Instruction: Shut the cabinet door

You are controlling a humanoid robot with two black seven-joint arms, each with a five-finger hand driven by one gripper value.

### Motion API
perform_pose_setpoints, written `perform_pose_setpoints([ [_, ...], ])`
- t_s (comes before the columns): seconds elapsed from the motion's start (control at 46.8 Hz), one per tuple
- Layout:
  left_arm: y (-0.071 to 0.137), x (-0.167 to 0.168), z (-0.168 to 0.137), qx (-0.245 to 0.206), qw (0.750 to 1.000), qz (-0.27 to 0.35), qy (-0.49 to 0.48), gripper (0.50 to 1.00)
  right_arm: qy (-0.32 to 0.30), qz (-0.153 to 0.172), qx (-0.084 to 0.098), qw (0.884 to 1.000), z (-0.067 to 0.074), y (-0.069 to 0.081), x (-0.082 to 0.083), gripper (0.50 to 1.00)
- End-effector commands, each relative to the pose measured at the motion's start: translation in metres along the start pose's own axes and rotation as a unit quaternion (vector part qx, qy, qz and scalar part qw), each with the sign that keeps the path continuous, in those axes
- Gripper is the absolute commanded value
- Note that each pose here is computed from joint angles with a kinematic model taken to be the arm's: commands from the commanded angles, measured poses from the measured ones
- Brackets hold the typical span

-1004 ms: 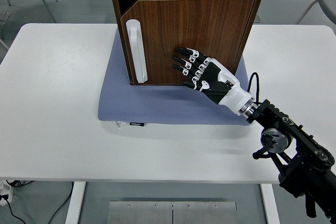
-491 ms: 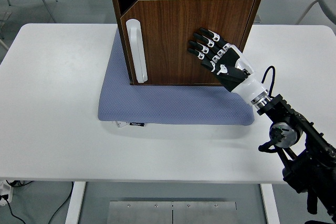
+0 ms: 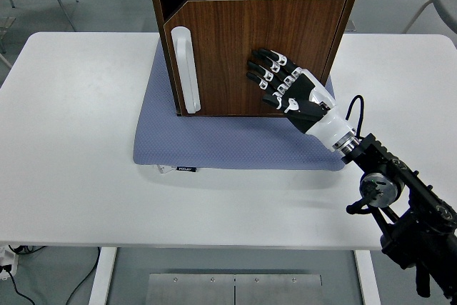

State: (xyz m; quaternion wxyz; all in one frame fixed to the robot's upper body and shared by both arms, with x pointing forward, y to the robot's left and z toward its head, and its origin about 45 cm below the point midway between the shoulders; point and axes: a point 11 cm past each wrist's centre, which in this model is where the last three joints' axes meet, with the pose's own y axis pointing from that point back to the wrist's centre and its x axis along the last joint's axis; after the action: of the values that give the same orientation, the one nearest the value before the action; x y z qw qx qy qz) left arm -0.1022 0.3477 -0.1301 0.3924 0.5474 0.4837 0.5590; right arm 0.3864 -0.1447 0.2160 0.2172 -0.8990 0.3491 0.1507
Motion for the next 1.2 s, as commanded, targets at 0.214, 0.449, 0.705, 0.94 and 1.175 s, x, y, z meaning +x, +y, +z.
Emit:
perform_pose_setpoints([
  [0.214,0.000,0.000,0.000,0.000,1.000,0.000,0.000,1.000,0.016,-0.014,-0.011,1.000,-0.004,-0.016,-0.003,1.000],
  [0.449,0.000,0.000,0.000,0.000,1.000,0.000,0.000,1.000,0.032,0.011,-0.004,0.999,-0.013,-0.025,0.004,1.000],
  [0.705,0.000,0.000,0.000,0.000,1.000,0.001,0.000,1.000,0.037,0.026,0.008,0.999,-0.015,-0.025,0.007,1.000],
  [0.94,0.000,0.000,0.000,0.000,1.000,0.000,-0.001,1.000,0.010,-0.030,0.008,0.999,-0.007,-0.016,-0.013,1.000],
  [1.175,0.000,0.000,0.000,0.000,1.000,0.000,-0.001,1.000,-0.013,-0.023,0.006,1.000,0.010,0.006,-0.020,1.000],
])
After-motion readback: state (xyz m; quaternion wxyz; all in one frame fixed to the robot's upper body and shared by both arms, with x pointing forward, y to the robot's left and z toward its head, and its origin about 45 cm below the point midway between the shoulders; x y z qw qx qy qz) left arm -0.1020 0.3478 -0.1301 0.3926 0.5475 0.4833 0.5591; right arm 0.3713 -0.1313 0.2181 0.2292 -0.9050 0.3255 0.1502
